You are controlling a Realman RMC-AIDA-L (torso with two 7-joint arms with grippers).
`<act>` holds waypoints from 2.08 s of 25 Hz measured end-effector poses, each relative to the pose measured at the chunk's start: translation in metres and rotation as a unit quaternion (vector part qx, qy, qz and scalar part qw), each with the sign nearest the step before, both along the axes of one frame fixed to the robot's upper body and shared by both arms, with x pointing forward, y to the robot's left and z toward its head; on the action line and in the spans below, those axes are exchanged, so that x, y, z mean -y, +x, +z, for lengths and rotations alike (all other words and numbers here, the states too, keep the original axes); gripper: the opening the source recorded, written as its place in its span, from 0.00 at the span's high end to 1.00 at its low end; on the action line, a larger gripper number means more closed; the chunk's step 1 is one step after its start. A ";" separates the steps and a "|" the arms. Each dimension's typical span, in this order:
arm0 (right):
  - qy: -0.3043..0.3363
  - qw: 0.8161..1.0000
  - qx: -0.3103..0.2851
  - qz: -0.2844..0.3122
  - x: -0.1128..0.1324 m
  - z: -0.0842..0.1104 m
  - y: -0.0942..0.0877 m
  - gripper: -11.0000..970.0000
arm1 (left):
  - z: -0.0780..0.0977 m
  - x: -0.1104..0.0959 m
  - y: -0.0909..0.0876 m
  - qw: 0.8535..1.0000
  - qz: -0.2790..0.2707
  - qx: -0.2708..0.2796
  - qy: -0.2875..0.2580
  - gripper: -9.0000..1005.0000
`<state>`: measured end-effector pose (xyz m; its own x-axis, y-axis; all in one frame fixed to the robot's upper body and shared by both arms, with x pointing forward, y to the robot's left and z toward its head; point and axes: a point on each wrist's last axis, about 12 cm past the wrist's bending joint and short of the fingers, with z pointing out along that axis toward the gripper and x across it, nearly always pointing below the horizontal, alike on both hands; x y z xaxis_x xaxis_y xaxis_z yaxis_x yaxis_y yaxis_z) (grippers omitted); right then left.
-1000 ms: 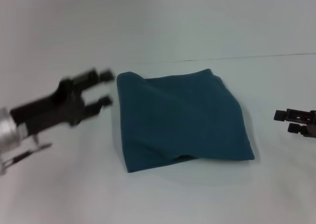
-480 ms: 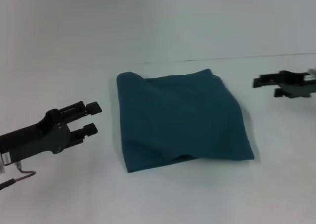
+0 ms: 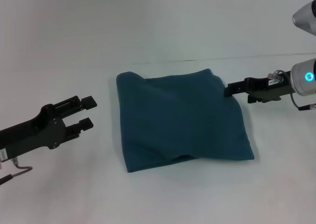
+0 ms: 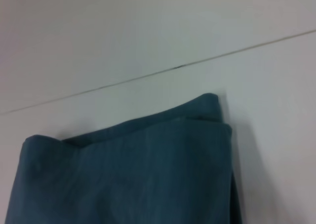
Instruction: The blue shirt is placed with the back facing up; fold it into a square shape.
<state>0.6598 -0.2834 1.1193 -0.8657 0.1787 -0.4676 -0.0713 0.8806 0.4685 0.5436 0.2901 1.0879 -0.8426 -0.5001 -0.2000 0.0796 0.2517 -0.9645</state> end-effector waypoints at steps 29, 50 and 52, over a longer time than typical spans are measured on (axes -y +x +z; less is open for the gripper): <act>0.036 0.999 0.009 -0.022 -0.013 -0.006 0.001 0.65 | -0.002 0.004 0.003 1.000 0.008 0.004 0.007 0.25; 0.027 0.999 0.008 -0.024 -0.017 -0.012 0.000 0.53 | -0.004 0.005 0.006 1.000 0.017 0.001 0.009 0.25; 0.027 0.999 0.006 -0.026 -0.020 -0.014 0.001 0.52 | -0.004 0.004 0.006 1.000 0.018 0.001 0.009 0.25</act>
<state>0.6604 -0.2639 1.1049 -0.8490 0.2481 -0.4665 -0.0322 0.8570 0.5143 0.5493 0.2856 1.0841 -0.8239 -0.5261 -0.2109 0.0726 0.2712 -0.9598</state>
